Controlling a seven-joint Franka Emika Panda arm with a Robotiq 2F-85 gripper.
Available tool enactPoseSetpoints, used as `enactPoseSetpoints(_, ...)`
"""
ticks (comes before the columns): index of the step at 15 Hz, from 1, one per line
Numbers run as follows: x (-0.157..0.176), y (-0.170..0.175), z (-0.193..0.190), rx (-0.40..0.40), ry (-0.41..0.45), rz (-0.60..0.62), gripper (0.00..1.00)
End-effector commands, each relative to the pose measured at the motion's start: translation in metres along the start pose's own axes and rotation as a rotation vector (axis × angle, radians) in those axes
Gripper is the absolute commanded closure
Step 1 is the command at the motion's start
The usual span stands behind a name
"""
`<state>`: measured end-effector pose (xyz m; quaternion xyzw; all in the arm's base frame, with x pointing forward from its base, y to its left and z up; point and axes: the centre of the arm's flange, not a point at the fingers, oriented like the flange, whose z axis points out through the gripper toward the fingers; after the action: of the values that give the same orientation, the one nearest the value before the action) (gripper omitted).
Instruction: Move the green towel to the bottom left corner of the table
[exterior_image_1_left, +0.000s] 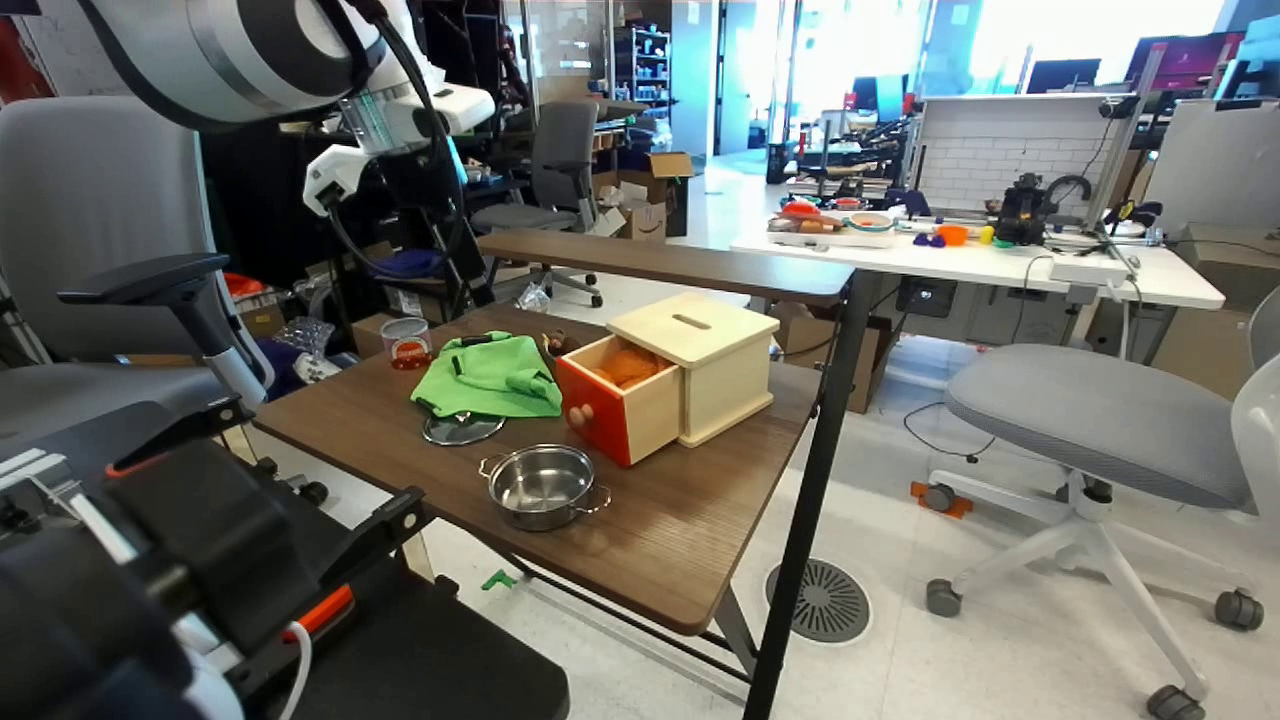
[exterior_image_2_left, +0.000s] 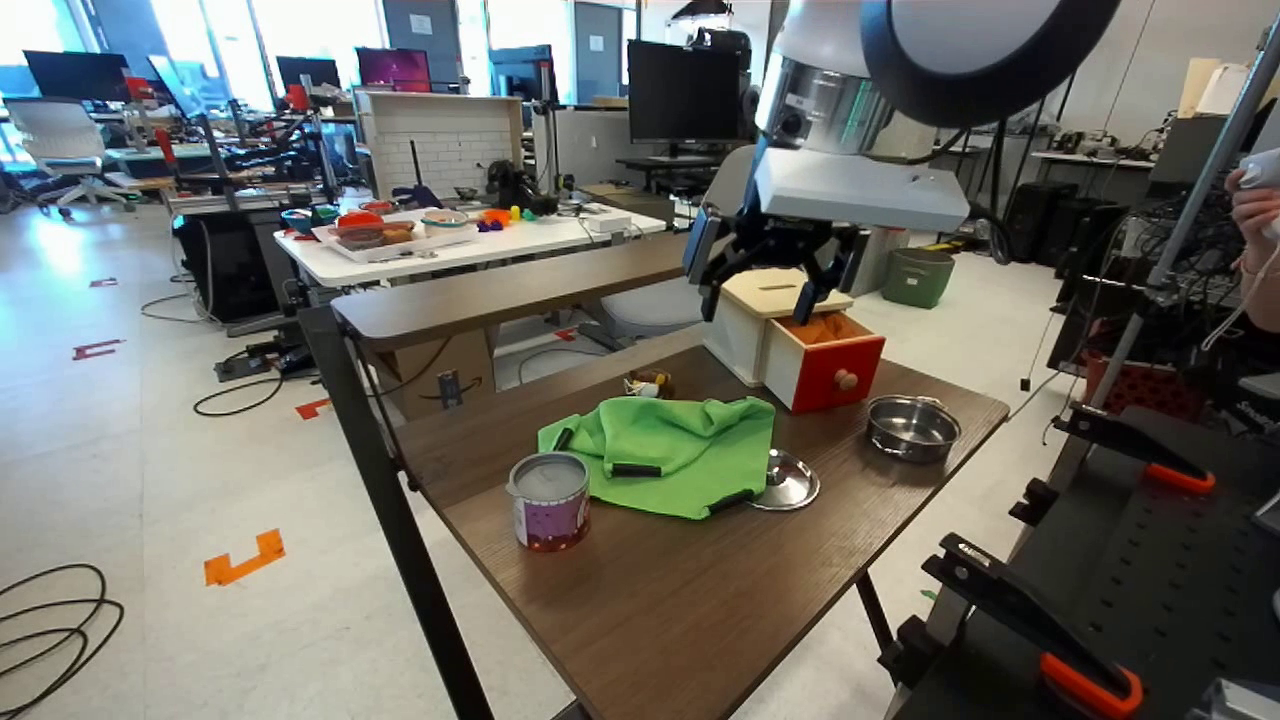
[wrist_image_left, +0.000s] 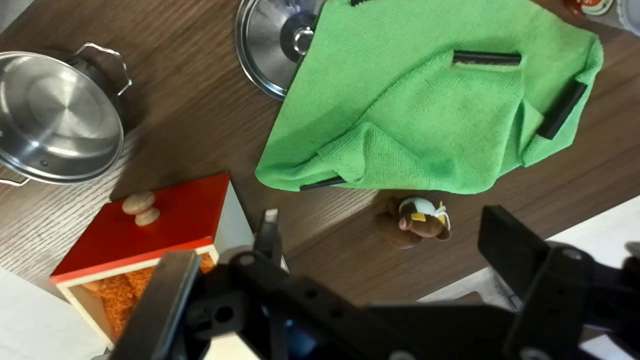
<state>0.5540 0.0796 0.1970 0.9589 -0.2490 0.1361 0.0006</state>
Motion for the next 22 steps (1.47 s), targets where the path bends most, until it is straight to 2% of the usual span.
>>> enactPoseSetpoints(1,0.012,-0.032,0.034,-0.025,0.042,0.07,0.0)
enactPoseSetpoints(8,0.017,-0.069,0.093,-0.078,0.023,0.069,0.0)
enactPoseSetpoints(15,0.029,-0.091,0.13,-0.176,-0.067,-0.029,0.0)
enactPoseSetpoints(22,0.034,-0.109,0.155,-0.186,-0.066,-0.081,0.0)
